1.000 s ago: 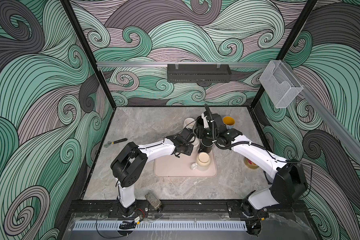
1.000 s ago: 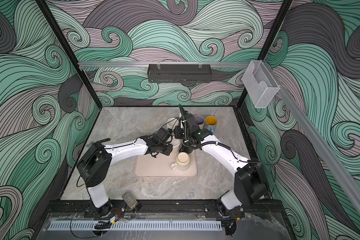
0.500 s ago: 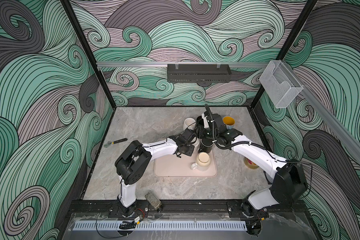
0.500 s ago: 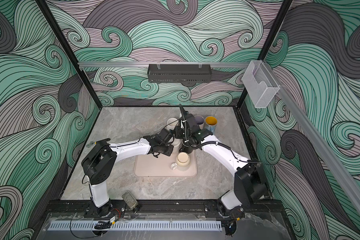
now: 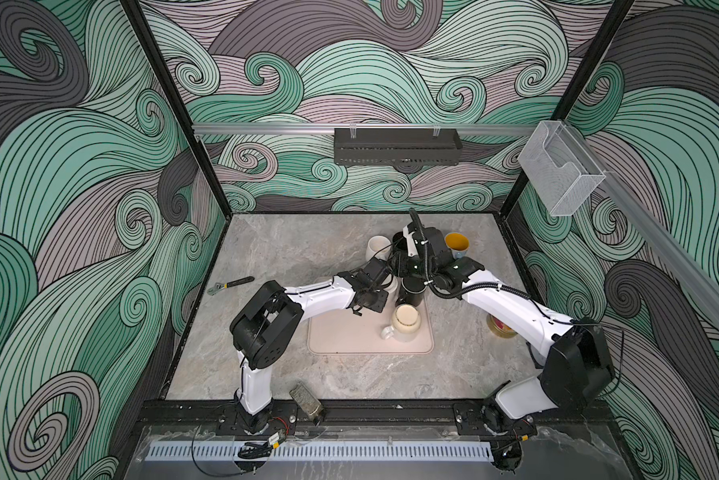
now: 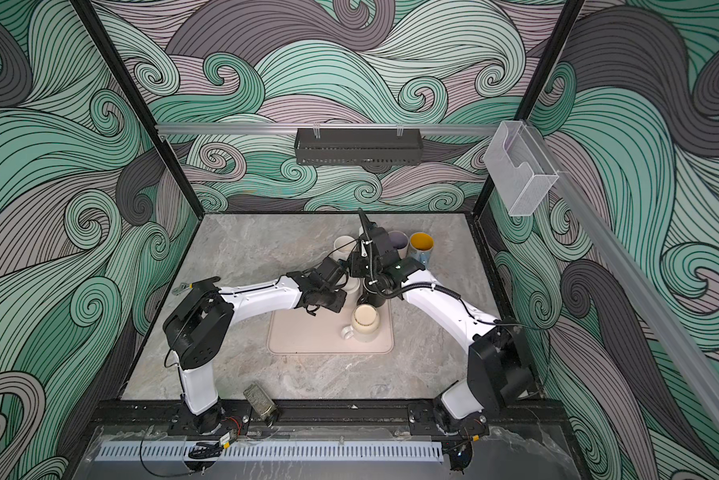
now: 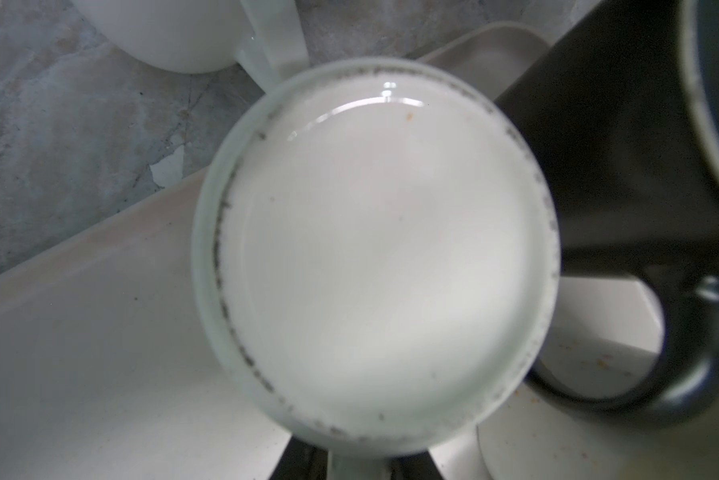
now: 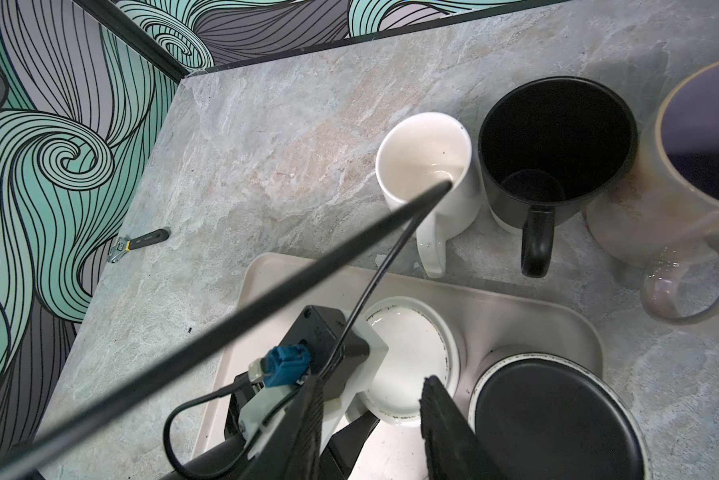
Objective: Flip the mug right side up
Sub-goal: 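Lower the left gripper onto the upside-down red-lined white mug and grasp it, then lift the red-lined mug with the left gripper while the right gripper approaches it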
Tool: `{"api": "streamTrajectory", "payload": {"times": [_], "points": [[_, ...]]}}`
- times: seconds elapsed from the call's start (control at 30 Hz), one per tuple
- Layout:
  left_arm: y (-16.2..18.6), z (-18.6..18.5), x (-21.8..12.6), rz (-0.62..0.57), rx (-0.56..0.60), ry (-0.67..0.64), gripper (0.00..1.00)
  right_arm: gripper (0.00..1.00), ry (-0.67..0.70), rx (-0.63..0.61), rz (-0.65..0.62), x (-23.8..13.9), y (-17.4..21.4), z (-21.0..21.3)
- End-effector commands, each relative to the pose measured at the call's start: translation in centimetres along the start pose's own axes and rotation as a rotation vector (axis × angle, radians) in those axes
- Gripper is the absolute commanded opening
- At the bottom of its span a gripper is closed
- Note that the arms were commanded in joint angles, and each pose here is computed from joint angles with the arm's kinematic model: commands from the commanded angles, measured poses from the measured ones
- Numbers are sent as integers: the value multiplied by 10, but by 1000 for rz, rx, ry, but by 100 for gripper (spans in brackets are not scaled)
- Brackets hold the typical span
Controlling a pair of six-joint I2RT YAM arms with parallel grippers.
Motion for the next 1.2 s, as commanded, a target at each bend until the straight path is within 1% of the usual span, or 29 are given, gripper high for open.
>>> {"api": "streamTrajectory", "payload": {"times": [0.0, 0.23, 0.37, 0.43, 0.63, 1.1, 1.17], "points": [[-4, -1, 4, 9, 18, -32, 22, 41, -9, 10, -5, -3, 1, -2], [-3, -2, 2, 13, 30, -52, 19, 40, -13, 16, -5, -3, 0, -1], [-2, 0, -3, 10, 27, -71, 9, 40, -17, 21, -8, -4, 0, -1], [-2, 0, -7, 6, 31, -85, 0, 40, -18, 22, -9, -4, 0, -1], [0, 9, -27, -19, 19, -170, 0, 40, -19, 25, -15, -4, -2, 0], [2, 24, -85, -91, 22, -296, 0, 40, -47, 29, -18, 5, -16, 6], [2, 29, -95, -114, 19, -348, 0, 41, -43, 37, -24, 6, -19, 5]]}}
Point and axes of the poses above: each gripper's point midway between its finger pads, its own x axis out along the fingers, its own z axis along the line the jaws close on, y = z × x, the point moved 10 cm from there along -x, back along the fingers, and after that the axes turned 5 degrees about x, right-handed, at the moved point
